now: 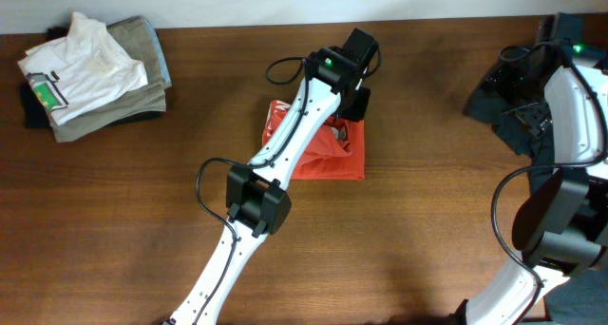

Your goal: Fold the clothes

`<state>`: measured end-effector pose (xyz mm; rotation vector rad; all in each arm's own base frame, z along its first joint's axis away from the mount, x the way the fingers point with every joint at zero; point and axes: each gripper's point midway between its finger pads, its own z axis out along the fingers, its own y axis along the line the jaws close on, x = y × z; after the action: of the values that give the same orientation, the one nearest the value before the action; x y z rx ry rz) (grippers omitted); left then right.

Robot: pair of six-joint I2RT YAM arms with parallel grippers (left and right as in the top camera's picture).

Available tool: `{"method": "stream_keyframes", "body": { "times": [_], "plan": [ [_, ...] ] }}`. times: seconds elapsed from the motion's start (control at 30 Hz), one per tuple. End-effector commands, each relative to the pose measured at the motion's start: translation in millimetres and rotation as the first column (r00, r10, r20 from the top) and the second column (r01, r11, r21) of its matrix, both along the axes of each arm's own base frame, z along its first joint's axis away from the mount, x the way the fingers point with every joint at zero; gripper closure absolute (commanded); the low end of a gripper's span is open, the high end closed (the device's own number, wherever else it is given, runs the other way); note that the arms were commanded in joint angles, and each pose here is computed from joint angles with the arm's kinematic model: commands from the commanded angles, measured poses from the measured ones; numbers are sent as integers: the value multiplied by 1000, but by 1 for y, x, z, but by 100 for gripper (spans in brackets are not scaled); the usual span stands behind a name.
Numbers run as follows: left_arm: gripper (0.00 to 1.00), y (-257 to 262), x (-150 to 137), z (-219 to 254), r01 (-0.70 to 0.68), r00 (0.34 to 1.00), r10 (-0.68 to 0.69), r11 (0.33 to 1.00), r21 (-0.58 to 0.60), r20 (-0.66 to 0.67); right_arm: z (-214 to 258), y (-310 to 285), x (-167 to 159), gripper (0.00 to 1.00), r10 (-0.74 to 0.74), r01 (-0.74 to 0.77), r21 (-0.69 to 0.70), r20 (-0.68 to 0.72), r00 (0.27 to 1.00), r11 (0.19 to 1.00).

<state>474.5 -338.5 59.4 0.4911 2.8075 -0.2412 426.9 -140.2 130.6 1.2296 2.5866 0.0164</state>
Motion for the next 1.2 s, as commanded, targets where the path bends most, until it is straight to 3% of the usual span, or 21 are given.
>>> {"method": "stream_keyframes", "body": {
  "times": [0.0, 0.13, 0.3, 0.8, 1.13, 1.17],
  "plan": [
    [64, 3, 4, -1, -14, 1000, 14, 1000, 5, 7, 3, -3, 0, 1, -13, 13, -11, 4, 1000, 1000],
    [66, 3, 3, -6, -14, 1000, 14, 1000, 10, 1, 3, -3, 0, 1, -13, 13, -11, 4, 1000, 1000],
    [99, 4, 2, -23, -14, 1000, 14, 1000, 27, -24, 3, -3, 0, 1, -13, 13, -11, 4, 1000, 1000],
    [99, -27, -1, 37, 68, 992, -62, 996, -51, 113, 3, -3, 0, 1, -13, 13, -11, 4, 1000, 1000],
    [99, -46, -19, -32, 109, 994, -110, 994, 26, 28, 3, -3, 0, 1, -13, 13, -11, 4, 1000, 1000],
    [94, -45, -20, -37, 109, 994, -110, 994, 30, 21, 3, -3, 0, 1, -13, 13, -11, 4, 1000, 1000]
  ]
}}
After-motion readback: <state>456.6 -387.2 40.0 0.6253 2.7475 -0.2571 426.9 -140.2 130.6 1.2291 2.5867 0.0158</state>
